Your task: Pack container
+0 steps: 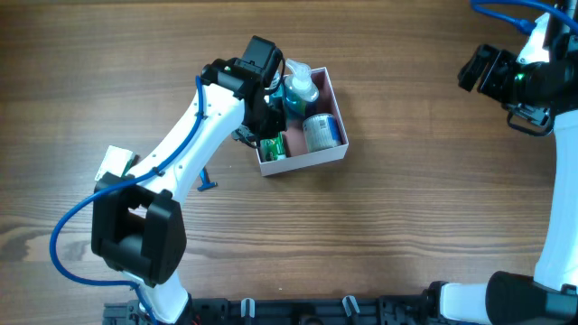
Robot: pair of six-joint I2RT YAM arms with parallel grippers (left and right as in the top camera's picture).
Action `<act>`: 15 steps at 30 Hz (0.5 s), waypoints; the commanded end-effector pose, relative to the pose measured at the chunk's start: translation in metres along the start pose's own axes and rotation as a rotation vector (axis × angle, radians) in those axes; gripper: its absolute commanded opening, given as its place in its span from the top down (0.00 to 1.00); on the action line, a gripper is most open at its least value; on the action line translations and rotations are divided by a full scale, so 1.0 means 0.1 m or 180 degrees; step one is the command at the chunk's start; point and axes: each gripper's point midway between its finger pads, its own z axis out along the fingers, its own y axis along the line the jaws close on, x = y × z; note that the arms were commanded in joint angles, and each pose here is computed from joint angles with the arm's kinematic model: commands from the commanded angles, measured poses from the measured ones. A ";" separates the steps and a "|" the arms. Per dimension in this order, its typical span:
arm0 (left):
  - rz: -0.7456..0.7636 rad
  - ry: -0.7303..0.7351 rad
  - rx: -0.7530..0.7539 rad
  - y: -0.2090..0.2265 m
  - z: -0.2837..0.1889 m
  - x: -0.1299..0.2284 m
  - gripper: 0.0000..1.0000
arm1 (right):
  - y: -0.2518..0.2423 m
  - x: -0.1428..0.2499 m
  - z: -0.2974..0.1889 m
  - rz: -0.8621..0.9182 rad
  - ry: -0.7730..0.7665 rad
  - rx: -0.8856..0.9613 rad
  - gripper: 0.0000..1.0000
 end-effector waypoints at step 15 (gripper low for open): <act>0.0022 0.0332 -0.0293 0.22 0.33 0.36 0.89 | 0.02 0.02 0.04 -0.0061 0.0048 -0.0029 0.00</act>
